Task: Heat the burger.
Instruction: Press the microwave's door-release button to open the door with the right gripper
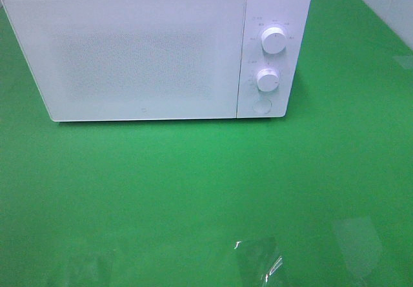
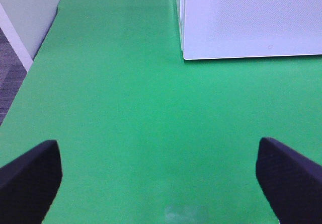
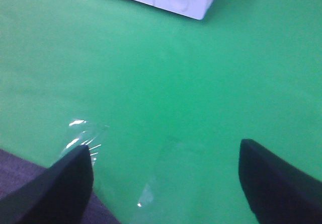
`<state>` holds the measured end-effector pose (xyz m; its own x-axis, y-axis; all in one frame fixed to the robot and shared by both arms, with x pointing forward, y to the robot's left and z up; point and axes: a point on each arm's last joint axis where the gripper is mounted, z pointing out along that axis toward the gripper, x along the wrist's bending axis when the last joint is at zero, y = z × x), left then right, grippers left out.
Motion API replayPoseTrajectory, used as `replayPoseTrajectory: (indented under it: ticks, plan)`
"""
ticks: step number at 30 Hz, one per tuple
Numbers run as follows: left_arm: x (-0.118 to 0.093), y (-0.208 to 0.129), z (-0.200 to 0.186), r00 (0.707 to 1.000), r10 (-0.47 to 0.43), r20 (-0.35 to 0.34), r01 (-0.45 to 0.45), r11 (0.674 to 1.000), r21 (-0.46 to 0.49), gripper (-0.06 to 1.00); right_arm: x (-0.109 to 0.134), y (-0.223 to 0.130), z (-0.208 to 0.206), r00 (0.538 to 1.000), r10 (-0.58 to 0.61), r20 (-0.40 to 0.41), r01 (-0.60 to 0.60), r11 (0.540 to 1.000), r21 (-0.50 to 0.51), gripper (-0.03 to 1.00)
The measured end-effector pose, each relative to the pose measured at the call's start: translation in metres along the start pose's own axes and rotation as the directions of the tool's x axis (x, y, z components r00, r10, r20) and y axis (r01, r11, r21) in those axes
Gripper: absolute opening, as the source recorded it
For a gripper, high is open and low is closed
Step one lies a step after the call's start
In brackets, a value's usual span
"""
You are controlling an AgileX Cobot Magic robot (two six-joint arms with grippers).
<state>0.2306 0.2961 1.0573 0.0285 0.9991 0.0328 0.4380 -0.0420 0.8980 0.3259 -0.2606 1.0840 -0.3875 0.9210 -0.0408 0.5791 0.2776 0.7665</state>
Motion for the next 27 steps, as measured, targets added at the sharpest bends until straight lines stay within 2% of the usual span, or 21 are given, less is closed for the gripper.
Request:
replayPoseTrajectory:
  ticks: [1,3,4,5,6,7,9,10,16,22,27]
  plan:
    - [0.000,0.000,0.000,1.000,0.000,0.000,0.000,1.000,0.000,0.97,0.000,0.000,0.000,1.000,0.000,0.000,0.000,1.000,0.000,0.76]
    - [0.000,0.000,0.000,1.000,0.000,0.000,0.000,1.000,0.000,0.97,-0.011,-0.010,-0.018,0.993,0.081,0.082,-0.077,0.995,-0.059,0.76]
    - [0.000,0.000,0.000,1.000,0.000,0.000,0.000,1.000,0.000,0.97,-0.011,-0.010,-0.018,0.993,0.081,0.082,-0.077,0.995,-0.059,0.76]
    - [0.000,0.000,0.000,1.000,0.000,0.000,0.000,1.000,0.000,0.97,-0.014,-0.014,-0.029,0.987,0.115,0.111,-0.103,0.988,-0.113,0.76]
    - [0.000,0.000,0.000,1.000,0.000,0.000,0.000,1.000,0.000,0.97,-0.014,-0.014,-0.029,0.987,0.115,0.111,-0.103,0.988,-0.113,0.76]
    - [0.000,0.000,0.000,1.000,0.000,0.000,0.000,1.000,0.000,0.97,-0.017,-0.019,-0.039,0.979,0.147,0.138,-0.124,0.978,-0.167,0.76]
    - [0.000,0.000,0.000,1.000,0.000,0.000,0.000,1.000,0.000,0.97,-0.017,-0.021,-0.043,0.975,0.162,0.151,-0.133,0.973,-0.188,0.76]
    - [0.000,0.000,0.000,1.000,0.000,0.000,0.000,1.000,0.000,0.97,-0.018,-0.026,-0.052,0.966,0.190,0.175,-0.147,0.962,-0.230,0.76]
    - [0.000,0.000,0.000,1.000,0.000,0.000,0.000,1.000,0.000,0.97,-0.017,-0.042,-0.069,0.936,0.260,0.238,-0.184,0.936,-0.299,0.76]
    - [0.000,0.000,0.000,1.000,0.000,0.000,0.000,1.000,0.000,0.97,-0.012,-0.052,-0.071,0.922,0.310,0.230,-0.229,0.919,-0.321,0.76]
    - [0.000,0.000,0.000,1.000,0.000,0.000,0.000,1.000,0.000,0.97,-0.008,-0.072,-0.055,0.916,0.340,0.214,-0.269,0.915,-0.302,0.76]
